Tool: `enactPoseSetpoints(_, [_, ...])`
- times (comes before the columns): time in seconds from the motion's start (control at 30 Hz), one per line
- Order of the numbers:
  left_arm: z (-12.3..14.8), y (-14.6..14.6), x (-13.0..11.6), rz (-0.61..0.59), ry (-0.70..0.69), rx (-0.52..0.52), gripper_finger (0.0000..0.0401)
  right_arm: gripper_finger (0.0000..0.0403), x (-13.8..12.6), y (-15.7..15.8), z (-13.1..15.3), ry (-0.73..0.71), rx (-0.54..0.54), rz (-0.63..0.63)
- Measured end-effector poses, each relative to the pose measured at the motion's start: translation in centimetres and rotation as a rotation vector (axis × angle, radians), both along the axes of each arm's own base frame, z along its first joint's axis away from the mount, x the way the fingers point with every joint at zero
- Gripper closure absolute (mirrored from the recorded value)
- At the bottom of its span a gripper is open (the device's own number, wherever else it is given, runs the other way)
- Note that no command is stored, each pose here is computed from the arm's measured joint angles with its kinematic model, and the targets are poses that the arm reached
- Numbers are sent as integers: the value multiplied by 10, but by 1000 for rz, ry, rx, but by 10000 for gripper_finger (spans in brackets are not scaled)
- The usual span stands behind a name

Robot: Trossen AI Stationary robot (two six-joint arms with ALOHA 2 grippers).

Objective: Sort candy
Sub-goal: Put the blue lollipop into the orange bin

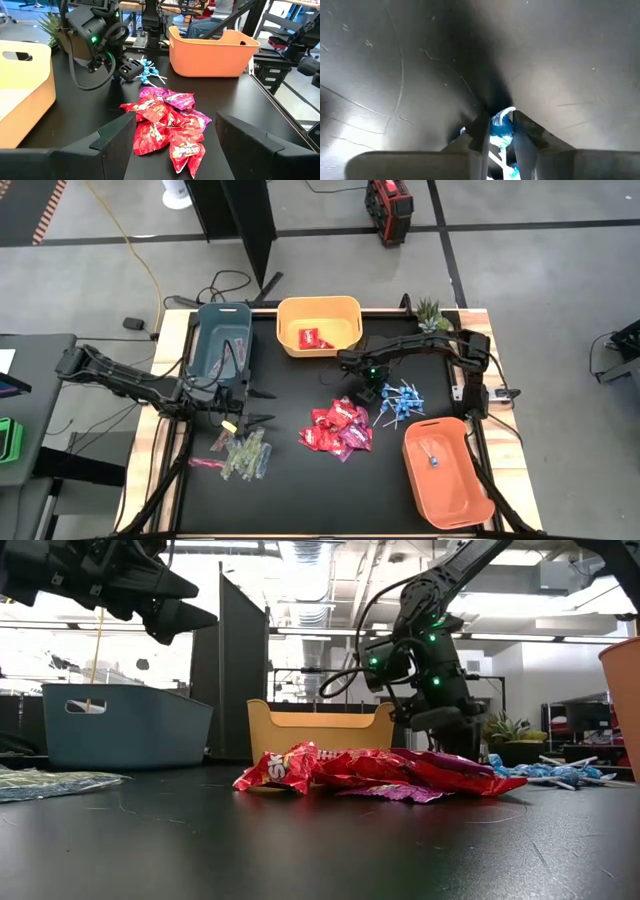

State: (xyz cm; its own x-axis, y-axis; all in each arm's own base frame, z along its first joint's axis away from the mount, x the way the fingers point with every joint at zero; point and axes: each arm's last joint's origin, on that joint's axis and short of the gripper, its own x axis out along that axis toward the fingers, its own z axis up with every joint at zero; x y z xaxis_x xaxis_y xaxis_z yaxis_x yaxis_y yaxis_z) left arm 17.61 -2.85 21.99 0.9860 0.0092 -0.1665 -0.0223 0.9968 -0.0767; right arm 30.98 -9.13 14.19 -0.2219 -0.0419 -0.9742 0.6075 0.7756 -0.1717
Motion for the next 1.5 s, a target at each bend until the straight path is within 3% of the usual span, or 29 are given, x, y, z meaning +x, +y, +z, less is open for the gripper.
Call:
enactPoseSetpoints(0.37, [0, 0, 0, 1, -2, -5, 134, 398, 7, 3, 15, -58, -45, 41])
enactPoseSetpoints(0.73, [0, 0, 0, 18, -2, -6, 134, 399, 3, 7, 57, -166, -112, 65])
enactPoseSetpoints(0.87, [0, 1, 0, 20, -2, -6, 134, 365, 1, -2, 56, -132, -177, 111])
enactPoseSetpoints(1.2, [0, 1, 0, 23, -1, -19, 134, 216, -5, -22, 47, -61, -229, 282])
enactPoseSetpoints(1.37, [0, 1, 0, 23, -1, -17, 134, 209, -3, -24, 47, -58, -221, 369])
enactPoseSetpoints(1.5, [0, 1, 0, 22, -1, -18, 134, 220, -2, -20, 47, -89, -189, 337])
